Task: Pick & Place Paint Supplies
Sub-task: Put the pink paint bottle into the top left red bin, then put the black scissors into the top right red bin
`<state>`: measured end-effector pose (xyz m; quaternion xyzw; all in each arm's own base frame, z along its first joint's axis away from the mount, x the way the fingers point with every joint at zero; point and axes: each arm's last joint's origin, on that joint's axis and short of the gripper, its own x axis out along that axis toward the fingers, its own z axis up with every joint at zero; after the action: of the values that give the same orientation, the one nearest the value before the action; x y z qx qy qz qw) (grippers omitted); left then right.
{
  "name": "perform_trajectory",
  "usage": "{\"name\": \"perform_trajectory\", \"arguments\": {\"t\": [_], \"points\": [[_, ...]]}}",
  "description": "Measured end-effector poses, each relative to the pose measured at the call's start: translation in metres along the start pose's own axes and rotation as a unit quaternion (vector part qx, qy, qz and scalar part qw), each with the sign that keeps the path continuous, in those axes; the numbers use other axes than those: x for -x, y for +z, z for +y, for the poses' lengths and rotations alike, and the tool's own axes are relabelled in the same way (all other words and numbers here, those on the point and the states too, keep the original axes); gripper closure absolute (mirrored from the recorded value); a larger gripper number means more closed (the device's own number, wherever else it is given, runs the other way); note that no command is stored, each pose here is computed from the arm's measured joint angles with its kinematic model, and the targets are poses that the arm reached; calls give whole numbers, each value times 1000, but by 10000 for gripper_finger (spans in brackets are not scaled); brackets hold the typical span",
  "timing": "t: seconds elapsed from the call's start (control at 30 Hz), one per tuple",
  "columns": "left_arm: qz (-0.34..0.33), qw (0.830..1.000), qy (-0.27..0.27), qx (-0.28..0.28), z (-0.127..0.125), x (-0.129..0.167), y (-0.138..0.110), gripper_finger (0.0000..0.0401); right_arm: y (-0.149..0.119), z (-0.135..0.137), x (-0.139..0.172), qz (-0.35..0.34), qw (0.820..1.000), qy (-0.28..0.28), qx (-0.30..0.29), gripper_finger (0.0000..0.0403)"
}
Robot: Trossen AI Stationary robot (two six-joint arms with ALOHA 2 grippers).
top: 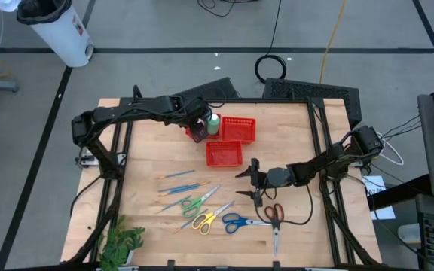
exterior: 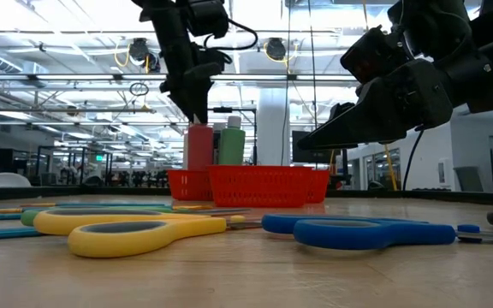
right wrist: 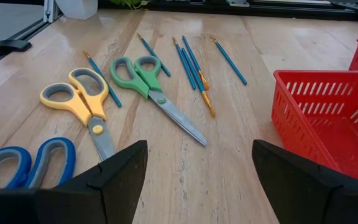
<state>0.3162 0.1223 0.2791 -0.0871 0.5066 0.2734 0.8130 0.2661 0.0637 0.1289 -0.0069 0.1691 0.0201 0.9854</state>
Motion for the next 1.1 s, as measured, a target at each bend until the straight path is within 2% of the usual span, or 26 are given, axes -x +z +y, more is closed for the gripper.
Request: {"name": "perform_trajectory", "arguments": {"t": [0.23, 0.5, 0.67, 0.8, 0.93, 1.1], "points": [[-22, 1000, 2, 3, 3, 16, 4, 192, 0, 0, 0, 0, 1000, 0, 0, 122], [-82, 997, -10, 11, 6, 58, 25, 192, 0, 0, 0, 2, 1000, 0, 1, 122], [-137, 990, -25, 12, 5, 100, 33, 192, -1, 0, 0, 4, 1000, 0, 1, 122], [-195, 980, -45, 8, 5, 144, 30, 192, -1, 0, 0, 6, 1000, 0, 1, 122], [-266, 962, -65, 9, 10, 195, 15, 192, -1, 0, 0, 7, 1000, 0, 0, 122], [-319, 943, -90, 9, 20, 241, -15, 192, -2, 0, 0, 8, 1000, 0, -11, 122]]}}
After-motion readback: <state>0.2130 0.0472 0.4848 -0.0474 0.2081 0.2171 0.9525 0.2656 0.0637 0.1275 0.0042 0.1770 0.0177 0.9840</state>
